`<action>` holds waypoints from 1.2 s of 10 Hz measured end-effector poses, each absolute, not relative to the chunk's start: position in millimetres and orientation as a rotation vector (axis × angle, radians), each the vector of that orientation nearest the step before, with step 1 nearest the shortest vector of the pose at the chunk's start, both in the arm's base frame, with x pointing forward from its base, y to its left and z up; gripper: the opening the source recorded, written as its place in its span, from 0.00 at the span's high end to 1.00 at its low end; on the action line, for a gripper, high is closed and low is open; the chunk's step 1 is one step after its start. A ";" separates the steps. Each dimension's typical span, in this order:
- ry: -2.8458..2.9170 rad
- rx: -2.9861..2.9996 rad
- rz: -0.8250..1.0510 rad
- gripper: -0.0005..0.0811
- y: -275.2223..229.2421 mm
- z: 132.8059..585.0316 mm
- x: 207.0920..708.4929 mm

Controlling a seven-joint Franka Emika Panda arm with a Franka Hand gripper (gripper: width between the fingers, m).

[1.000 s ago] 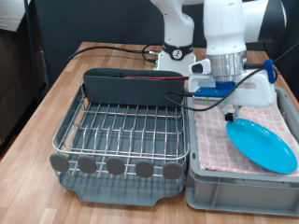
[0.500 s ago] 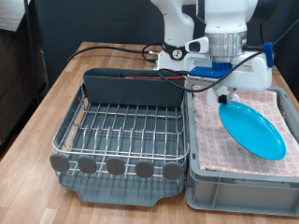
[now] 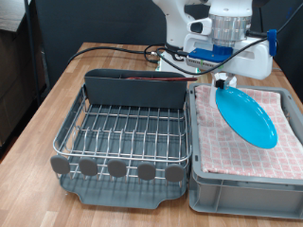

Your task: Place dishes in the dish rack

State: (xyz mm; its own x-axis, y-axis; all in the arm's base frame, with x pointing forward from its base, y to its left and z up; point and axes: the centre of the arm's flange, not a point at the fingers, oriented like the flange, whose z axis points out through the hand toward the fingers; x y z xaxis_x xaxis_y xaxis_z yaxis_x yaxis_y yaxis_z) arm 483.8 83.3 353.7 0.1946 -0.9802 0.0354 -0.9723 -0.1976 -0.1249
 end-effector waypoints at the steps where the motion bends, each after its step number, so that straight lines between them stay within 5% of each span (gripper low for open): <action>1: 1.952 -2.380 -0.165 0.97 82.1 359.6 482.0; 12: 1.954 -2.560 -0.177 0.97 72.1 392.2 467.9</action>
State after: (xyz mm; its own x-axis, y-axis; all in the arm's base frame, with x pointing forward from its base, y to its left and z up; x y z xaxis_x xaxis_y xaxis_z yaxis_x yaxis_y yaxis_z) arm 467.9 72.1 392.2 0.2611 -0.9554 0.1378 -0.9646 -0.2636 0.0004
